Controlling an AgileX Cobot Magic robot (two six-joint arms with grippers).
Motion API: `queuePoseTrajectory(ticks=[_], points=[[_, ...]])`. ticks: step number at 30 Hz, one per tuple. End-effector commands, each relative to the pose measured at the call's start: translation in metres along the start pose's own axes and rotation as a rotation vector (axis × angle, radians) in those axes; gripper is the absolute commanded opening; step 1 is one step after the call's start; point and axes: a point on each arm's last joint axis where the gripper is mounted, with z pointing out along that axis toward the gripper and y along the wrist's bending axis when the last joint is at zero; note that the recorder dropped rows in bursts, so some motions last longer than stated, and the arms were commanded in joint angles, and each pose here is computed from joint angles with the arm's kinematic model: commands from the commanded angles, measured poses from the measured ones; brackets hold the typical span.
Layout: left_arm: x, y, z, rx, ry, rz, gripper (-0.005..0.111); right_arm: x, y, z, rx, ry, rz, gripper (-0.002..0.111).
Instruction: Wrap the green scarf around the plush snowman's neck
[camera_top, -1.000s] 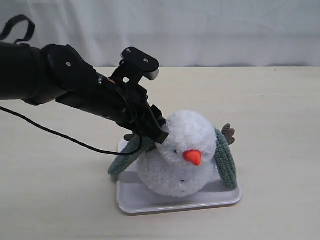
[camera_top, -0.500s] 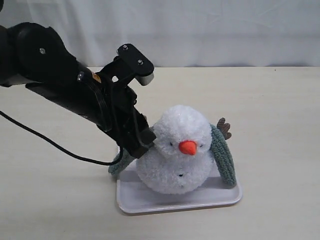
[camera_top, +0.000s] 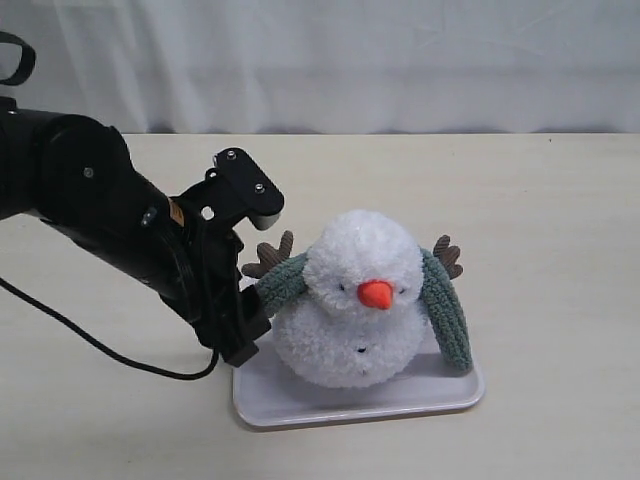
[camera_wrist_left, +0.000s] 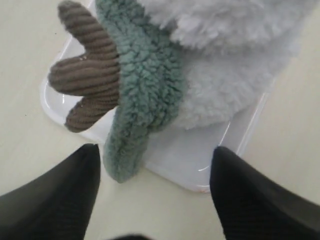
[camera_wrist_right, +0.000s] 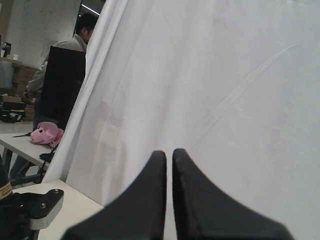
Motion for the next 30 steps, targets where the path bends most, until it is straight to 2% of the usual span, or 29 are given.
queuePoseTrajectory(ticks=[1,4,8,13,20,21,24,28,30], points=[[0.008,-0.004,0.007,0.012,-0.015,0.046,0.060,0.001,0.000,-0.001,0.001,-0.001,-0.016,0.004],[0.011,-0.007,0.013,0.041,-0.030,0.098,0.060,0.001,0.000,-0.001,0.001,-0.001,-0.012,0.004],[0.013,-0.005,0.026,0.021,-0.044,0.154,0.060,0.001,0.000,-0.001,0.001,-0.001,-0.012,0.004],[0.015,0.000,0.044,-0.009,-0.041,0.137,0.060,0.001,0.000,-0.001,0.001,-0.001,-0.012,0.004],[0.016,0.000,0.052,0.008,-0.033,0.092,0.059,0.000,0.000,-0.001,0.003,-0.004,-0.013,0.004],[0.016,0.000,0.052,0.006,-0.036,0.090,0.056,0.000,0.000,-0.001,0.003,-0.004,-0.013,0.004],[0.016,-0.001,0.052,0.013,-0.041,0.068,0.038,0.000,0.000,-0.001,0.003,-0.004,-0.013,0.004],[0.016,-0.002,0.052,0.024,-0.032,0.071,0.007,0.000,0.000,-0.001,0.003,-0.004,-0.013,0.004],[0.017,-0.003,0.052,0.034,-0.025,0.071,0.000,0.000,0.000,-0.001,0.003,-0.004,-0.013,0.004]])
